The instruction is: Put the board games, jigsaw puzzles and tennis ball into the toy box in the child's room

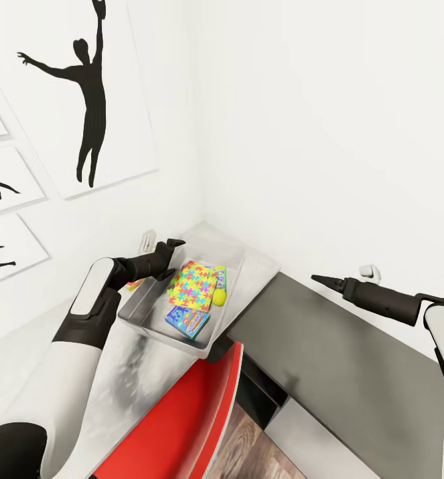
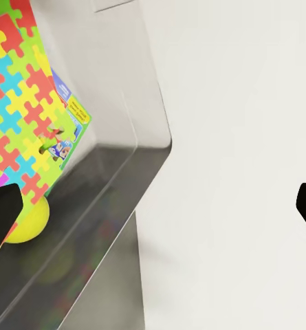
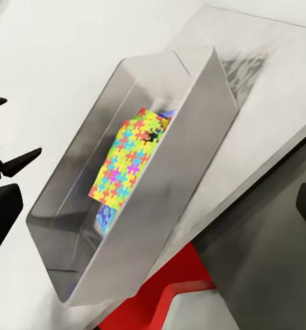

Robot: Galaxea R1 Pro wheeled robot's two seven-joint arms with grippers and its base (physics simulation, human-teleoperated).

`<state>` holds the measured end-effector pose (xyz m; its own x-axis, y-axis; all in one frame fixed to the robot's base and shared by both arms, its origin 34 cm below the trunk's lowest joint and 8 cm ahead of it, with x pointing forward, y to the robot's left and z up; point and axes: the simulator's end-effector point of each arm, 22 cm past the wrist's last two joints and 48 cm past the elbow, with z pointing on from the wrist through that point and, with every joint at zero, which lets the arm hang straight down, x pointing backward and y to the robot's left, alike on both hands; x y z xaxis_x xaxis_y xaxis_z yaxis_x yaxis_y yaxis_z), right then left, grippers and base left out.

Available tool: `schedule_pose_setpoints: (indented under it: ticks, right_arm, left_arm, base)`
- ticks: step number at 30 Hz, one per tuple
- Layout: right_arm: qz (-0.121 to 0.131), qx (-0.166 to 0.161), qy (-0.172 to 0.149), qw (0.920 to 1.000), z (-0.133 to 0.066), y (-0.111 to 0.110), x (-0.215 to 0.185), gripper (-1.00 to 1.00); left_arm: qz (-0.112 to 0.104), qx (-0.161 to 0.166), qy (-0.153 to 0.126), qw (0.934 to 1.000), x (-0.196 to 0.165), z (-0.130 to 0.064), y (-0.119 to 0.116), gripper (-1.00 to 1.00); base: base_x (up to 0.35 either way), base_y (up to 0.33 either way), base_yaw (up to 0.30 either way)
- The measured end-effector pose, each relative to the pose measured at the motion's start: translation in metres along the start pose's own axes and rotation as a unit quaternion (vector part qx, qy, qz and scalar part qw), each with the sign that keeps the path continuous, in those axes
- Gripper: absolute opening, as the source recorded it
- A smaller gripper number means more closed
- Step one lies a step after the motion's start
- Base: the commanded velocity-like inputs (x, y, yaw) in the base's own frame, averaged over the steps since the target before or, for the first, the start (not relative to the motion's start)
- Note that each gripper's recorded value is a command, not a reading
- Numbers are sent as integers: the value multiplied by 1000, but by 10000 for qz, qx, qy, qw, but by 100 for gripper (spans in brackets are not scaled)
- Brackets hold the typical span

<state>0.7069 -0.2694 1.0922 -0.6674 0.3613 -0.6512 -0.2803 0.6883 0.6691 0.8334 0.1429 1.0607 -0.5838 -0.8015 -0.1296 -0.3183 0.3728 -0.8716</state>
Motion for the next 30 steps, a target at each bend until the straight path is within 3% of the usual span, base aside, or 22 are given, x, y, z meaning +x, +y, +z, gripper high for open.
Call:
schedule_pose_setpoints:
  ticks: [21, 30]
  right_arm:
    - [-33, -6, -30, 10000, -3, 1, -3, 100]
    - [-141, -215, -170, 9995, -12, 15, -14, 100]
  left_arm:
    - [-21, 5, 13, 10000, -2, 0, -1, 100]
    - [-3, 217, -9, 9998, -20, -8, -29, 100]
  base:
    - [0, 0, 3]
    - [0, 0, 160]
